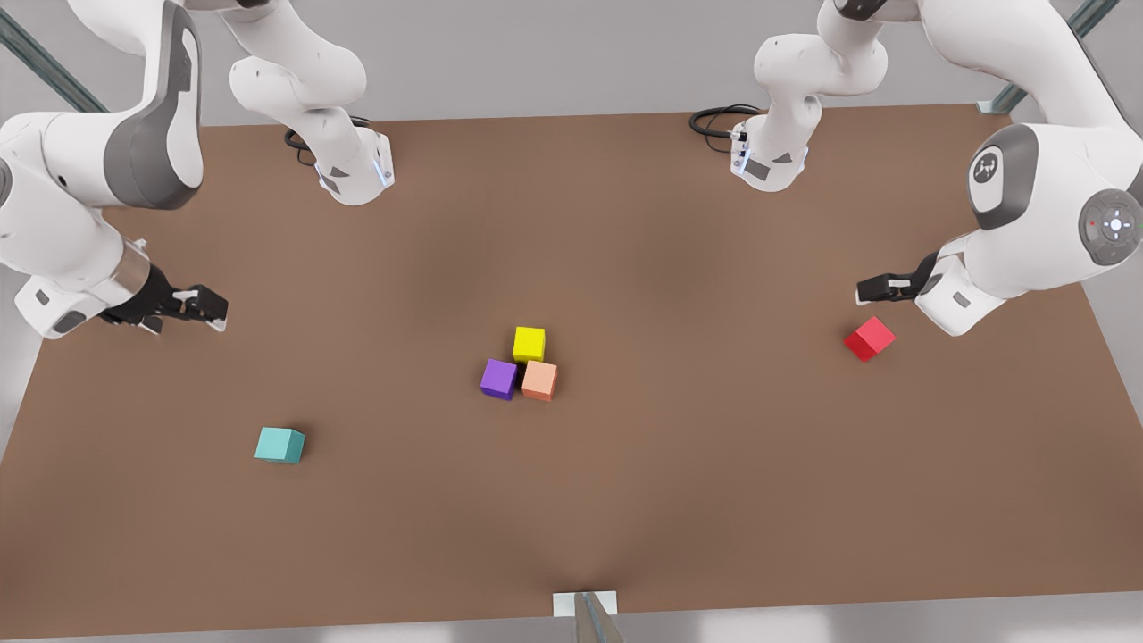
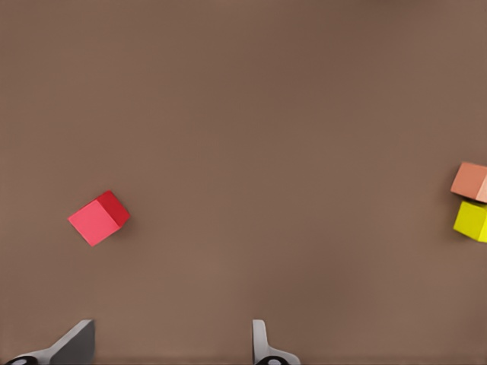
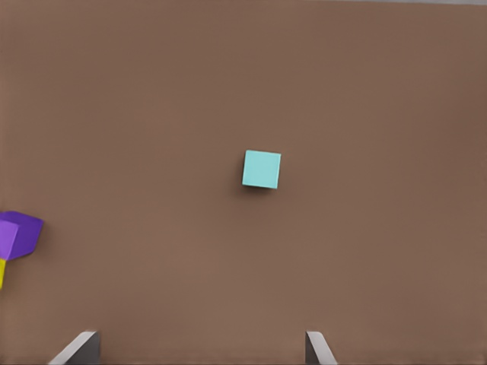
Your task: Pick up red wooden cube and pass to hand red wooden cube and place in blue wooden cube
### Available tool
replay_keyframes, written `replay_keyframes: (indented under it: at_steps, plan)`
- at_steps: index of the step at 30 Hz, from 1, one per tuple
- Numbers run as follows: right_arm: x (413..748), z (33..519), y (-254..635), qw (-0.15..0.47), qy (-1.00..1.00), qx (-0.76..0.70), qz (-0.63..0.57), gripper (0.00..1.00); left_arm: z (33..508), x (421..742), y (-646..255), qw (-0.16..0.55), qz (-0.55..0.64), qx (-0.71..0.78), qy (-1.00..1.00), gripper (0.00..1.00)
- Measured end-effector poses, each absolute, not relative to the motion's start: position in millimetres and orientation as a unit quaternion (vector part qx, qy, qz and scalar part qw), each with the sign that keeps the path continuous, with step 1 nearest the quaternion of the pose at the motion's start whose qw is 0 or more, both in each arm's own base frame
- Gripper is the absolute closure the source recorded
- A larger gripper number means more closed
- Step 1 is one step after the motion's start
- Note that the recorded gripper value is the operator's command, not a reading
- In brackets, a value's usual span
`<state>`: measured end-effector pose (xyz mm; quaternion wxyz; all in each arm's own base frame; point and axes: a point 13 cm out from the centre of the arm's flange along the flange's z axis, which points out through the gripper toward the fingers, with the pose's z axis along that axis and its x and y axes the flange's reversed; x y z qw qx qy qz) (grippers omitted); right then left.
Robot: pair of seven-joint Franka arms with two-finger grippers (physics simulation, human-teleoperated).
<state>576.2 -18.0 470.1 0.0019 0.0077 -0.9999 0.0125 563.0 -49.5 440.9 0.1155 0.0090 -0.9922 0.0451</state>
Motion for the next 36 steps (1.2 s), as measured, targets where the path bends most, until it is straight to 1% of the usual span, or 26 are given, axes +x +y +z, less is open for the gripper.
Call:
replay_keyframes:
  at_steps: [3, 4, 5, 7, 9, 12, 15, 17, 21, 25, 33, 36]
  plan:
    - [573, 467, -18, 0.011, -1.000, 0.010, 0.012, 0.00, 439, 563, -50, 0.117, 0.045, 0.008, -0.992, 0.00]
    - [573, 464, -18, 0.014, -1.000, 0.011, 0.012, 0.00, 430, 566, -47, 0.123, 0.043, 0.012, -0.991, 0.00]
    - [573, 462, -18, 0.017, -1.000, 0.011, 0.013, 0.00, 415, 572, -36, 0.131, 0.040, 0.022, -0.990, 0.00]
    - [578, 455, -18, 0.023, -1.000, 0.011, 0.012, 0.00, 362, 589, 22, 0.153, 0.044, 0.077, -0.984, 0.00]
    - [582, 449, -19, 0.028, -0.999, 0.010, 0.012, 0.00, 312, 594, 73, 0.166, 0.048, 0.125, -0.977, 0.00]
    - [584, 443, -22, 0.033, -0.999, 0.009, 0.013, 0.00, 236, 570, 111, 0.180, 0.054, 0.186, -0.964, 0.00]
    - [585, 440, -24, 0.034, -0.999, 0.008, 0.014, 0.00, 177, 532, 142, 0.182, 0.062, 0.251, -0.949, 0.00]
    - [586, 439, -23, 0.034, -0.999, 0.010, 0.015, 0.00, 149, 518, 152, 0.173, 0.060, 0.276, -0.944, 0.00]
    - [587, 436, -23, 0.037, -0.999, 0.012, 0.016, 0.00, 122, 518, 158, 0.138, 0.063, 0.310, -0.939, 0.00]
    - [589, 437, -32, 0.035, -0.999, 0.007, 0.018, 0.00, 99, 512, 156, 0.122, 0.060, 0.328, -0.935, 0.00]
    - [595, 431, -35, 0.039, -0.999, 0.009, 0.023, 0.00, 78, 510, 151, 0.111, 0.049, 0.335, -0.934, 0.00]
    - [596, 431, -35, 0.039, -0.999, 0.009, 0.023, 0.00, 68, 499, 146, 0.121, 0.047, 0.336, -0.933, 0.00]
